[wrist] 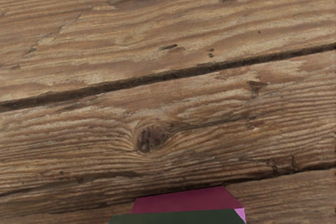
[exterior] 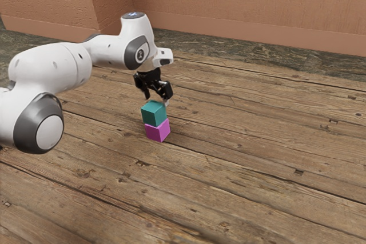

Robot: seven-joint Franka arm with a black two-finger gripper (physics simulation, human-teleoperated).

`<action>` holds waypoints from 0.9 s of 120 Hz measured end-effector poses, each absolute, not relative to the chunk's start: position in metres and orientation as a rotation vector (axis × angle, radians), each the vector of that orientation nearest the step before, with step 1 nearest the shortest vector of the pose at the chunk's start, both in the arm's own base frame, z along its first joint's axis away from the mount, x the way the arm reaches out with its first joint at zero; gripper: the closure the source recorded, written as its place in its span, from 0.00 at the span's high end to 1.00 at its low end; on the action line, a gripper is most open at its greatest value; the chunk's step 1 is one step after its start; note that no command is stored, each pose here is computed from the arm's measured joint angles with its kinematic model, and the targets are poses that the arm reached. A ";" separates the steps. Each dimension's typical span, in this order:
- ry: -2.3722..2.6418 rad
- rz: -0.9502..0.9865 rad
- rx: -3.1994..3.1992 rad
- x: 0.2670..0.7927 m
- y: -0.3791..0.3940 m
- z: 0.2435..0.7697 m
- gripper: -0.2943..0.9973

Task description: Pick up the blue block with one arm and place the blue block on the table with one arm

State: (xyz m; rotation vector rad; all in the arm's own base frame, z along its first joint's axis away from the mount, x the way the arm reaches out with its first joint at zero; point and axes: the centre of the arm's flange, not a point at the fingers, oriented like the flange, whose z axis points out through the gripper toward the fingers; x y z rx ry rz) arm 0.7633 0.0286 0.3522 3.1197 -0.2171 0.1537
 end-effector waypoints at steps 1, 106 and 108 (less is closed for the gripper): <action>-0.217 0.153 3.119 0.763 0.029 0.352 0.75; -0.220 0.099 3.112 0.743 0.029 0.326 0.75; -0.220 0.103 3.112 0.743 0.029 0.327 0.75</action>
